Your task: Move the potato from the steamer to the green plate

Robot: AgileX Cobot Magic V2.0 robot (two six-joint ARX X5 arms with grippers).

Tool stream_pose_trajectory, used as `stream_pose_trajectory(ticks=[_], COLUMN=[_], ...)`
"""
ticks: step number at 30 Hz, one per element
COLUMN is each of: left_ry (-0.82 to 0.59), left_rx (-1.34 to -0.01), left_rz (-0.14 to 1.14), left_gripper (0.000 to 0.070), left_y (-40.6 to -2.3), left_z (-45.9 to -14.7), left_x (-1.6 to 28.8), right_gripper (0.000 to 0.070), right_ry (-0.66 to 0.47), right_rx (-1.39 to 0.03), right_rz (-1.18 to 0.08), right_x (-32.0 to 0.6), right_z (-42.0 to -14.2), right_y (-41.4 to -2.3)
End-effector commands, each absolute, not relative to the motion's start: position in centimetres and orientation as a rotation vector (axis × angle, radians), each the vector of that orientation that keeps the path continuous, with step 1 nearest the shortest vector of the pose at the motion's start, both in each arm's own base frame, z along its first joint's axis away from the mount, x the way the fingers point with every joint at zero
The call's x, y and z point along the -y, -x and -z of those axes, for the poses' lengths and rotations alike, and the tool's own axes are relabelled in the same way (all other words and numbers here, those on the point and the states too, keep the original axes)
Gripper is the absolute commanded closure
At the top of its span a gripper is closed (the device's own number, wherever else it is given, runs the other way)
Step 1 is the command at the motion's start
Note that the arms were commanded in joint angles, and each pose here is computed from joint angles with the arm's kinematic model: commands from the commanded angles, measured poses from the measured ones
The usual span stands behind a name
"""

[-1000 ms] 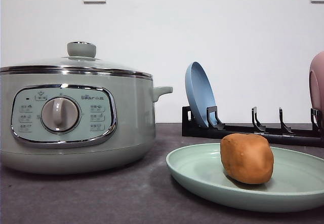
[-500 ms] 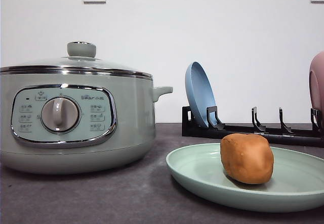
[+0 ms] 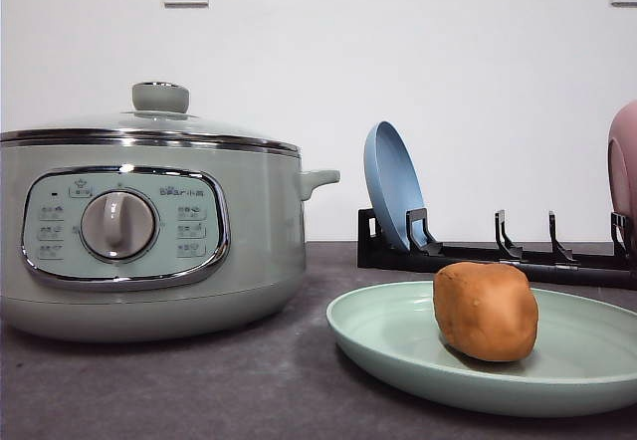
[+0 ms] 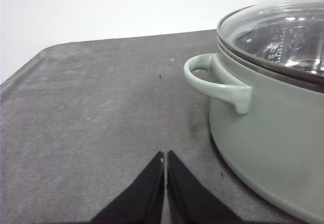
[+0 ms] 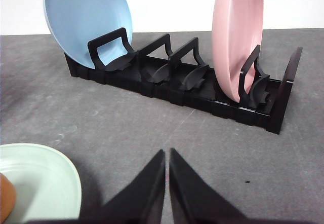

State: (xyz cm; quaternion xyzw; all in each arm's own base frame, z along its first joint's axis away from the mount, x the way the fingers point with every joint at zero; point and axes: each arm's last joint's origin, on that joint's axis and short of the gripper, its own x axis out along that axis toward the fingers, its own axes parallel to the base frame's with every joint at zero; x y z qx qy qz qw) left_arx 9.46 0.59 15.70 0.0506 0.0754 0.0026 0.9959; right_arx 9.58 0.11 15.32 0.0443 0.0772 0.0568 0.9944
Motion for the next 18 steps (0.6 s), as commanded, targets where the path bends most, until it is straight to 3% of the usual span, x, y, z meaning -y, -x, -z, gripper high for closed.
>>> stream_pose_trajectory(ticks=[1,18], left_ry=[-0.093,-0.093], left_rx=[-0.178,-0.178], left_rz=[-0.009,-0.009], left_gripper=[0.0700,0.0700], left_y=[-9.54,-9.54], left_z=[-14.94,-14.94], left_x=[-0.62,-0.62], right_gripper=[0.0700,0.0700], right_ry=[-0.081,-0.081], right_rx=[-0.153,-0.153], right_rz=[-0.115,-0.115], right_x=[-0.10,-0.10], right_z=[-15.21,-15.21], right_y=[-9.59,-9.59])
